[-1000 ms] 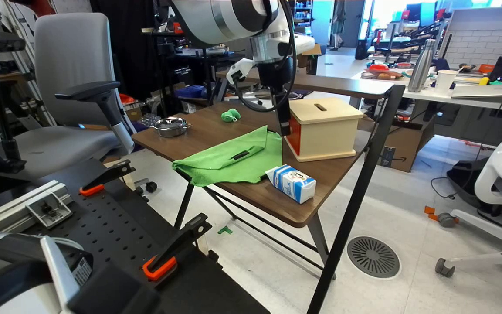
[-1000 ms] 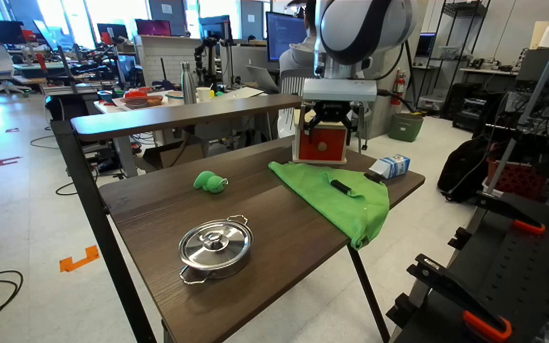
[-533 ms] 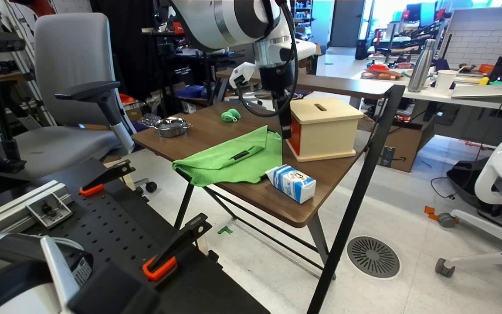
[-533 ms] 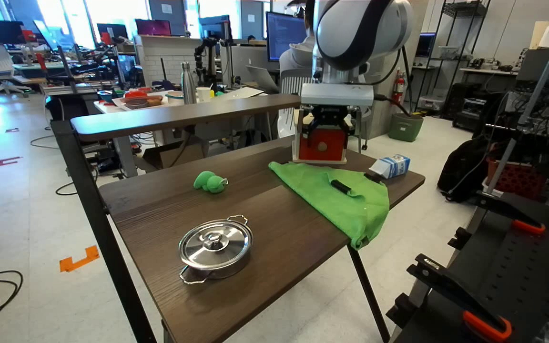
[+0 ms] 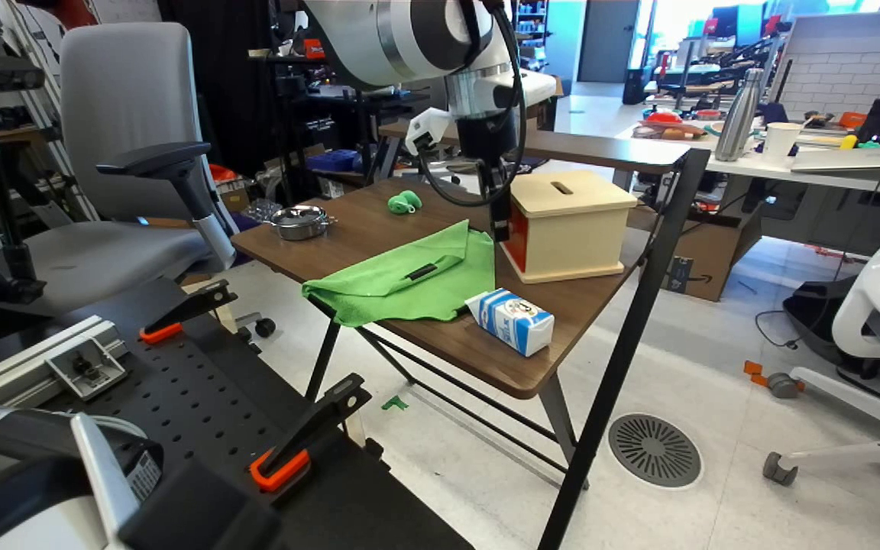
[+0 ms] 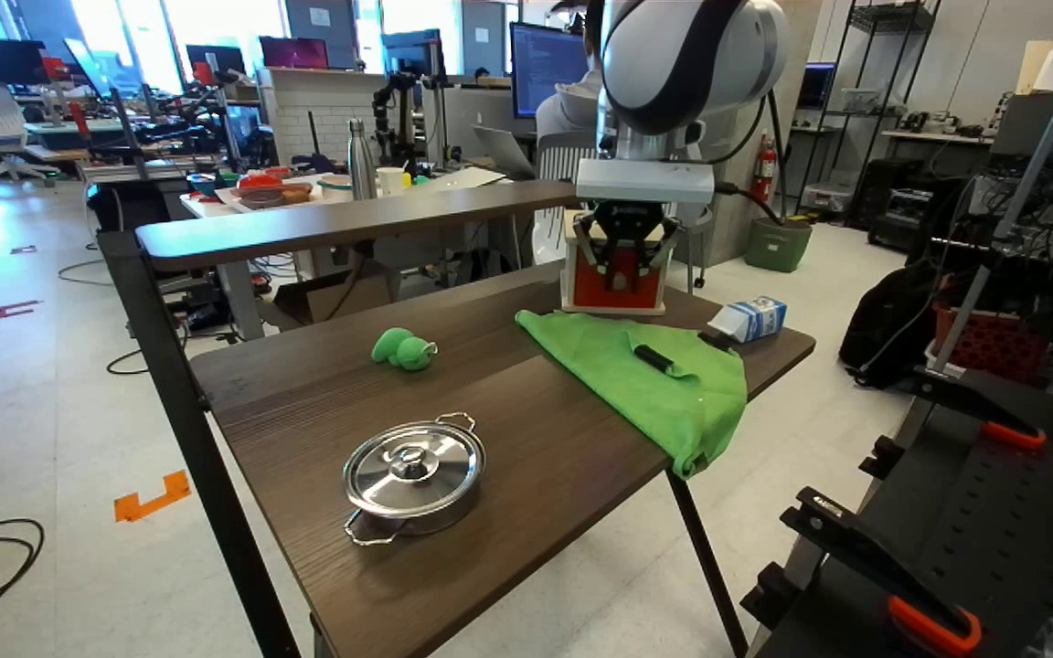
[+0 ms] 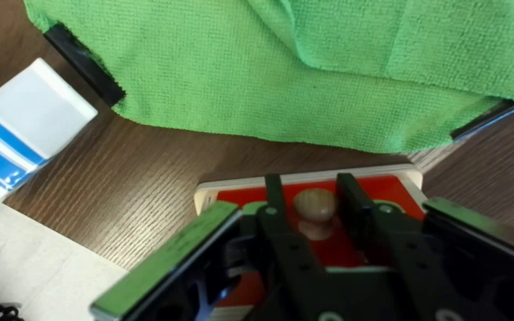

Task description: Open the drawer of the box.

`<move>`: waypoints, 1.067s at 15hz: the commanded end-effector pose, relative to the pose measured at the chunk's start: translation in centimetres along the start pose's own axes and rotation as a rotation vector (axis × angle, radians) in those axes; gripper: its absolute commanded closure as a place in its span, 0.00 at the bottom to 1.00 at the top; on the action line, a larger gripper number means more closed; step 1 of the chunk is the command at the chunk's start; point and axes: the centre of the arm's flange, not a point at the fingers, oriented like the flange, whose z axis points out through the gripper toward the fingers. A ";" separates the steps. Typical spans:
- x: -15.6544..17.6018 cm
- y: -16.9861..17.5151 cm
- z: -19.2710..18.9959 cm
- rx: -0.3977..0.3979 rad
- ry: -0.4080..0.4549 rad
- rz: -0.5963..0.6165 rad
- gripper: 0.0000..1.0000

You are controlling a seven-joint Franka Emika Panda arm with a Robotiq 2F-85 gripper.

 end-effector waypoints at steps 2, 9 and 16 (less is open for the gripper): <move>0.5 -0.4 -0.1 0.038 0.006 -0.014 0.95; -0.2 0.2 -1.1 0.068 -0.033 -0.022 0.93; -1.9 0.2 -1.5 0.074 -0.067 -0.042 0.93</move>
